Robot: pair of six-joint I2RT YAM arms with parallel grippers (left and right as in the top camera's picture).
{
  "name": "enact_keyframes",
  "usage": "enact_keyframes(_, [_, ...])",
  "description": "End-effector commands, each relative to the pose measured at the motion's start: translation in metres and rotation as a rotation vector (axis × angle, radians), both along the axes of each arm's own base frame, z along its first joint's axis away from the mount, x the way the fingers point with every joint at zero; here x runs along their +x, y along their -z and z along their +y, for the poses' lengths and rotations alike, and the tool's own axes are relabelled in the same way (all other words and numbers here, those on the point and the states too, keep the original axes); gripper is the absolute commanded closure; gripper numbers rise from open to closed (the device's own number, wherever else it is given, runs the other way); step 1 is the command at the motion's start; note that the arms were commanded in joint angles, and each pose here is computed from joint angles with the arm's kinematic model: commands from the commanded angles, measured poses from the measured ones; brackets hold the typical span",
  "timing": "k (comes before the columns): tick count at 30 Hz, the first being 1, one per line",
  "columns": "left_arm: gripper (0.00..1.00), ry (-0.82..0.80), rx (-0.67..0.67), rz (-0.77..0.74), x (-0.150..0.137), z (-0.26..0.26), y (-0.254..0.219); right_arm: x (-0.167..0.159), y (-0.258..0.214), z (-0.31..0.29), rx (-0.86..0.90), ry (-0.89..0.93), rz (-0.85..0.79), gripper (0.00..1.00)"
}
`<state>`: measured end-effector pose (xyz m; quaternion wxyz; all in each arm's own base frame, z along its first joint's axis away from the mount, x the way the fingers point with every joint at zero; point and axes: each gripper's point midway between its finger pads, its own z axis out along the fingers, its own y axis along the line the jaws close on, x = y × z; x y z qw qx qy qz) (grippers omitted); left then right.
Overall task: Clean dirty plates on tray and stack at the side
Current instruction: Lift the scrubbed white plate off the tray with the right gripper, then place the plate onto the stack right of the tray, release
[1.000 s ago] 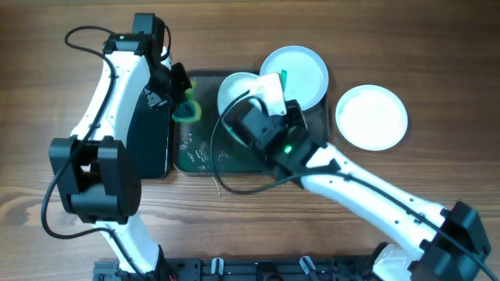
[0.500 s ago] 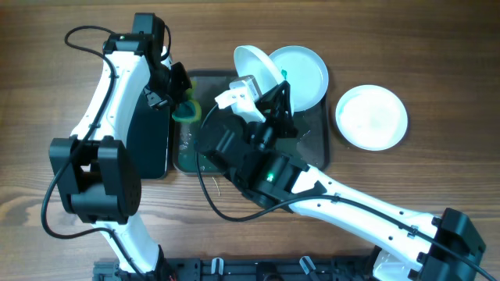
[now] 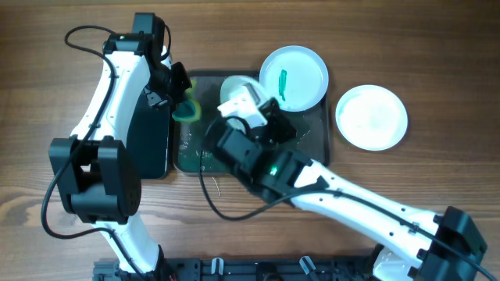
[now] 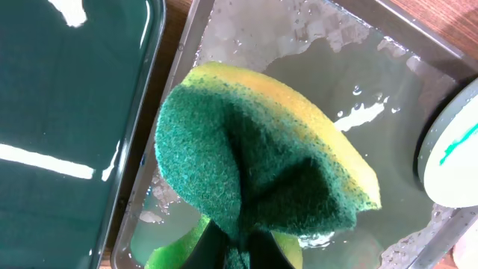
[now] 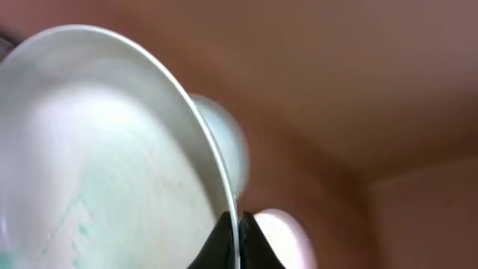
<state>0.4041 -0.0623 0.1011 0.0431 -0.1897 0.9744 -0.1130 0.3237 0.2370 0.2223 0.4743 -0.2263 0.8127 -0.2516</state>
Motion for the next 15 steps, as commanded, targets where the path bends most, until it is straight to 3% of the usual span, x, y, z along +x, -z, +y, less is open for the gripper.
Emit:
enact_keyframes(1, [0.96, -0.005, 0.004, -0.013, 0.003, -0.001, -0.003, -0.006, 0.04, 0.009, 0.437, 0.043, 0.273, 0.96])
enact_keyframes(5, [0.96, -0.005, 0.004, -0.012, 0.003, -0.001, -0.003, 0.004, 0.035, -0.017, 0.696, 0.07, 0.454, 0.96])
enact_keyframes(8, [0.96, -0.005, 0.004, -0.013, 0.003, -0.001, -0.003, 0.018, 0.009, -0.057, 0.886, 0.103, 0.473, 0.96])
enact_keyframes(10, [0.96, -0.005, 0.004, -0.012, 0.003, -0.001, -0.003, 0.027, -0.004, -0.11, 0.994, 0.232, 0.429, 0.96])
enact_keyframes(15, [0.96, -0.004, 0.004, -0.012, 0.003, -0.001, -0.003, 0.026, 0.013, -0.233, 1.021, 0.581, 0.364, 0.96])
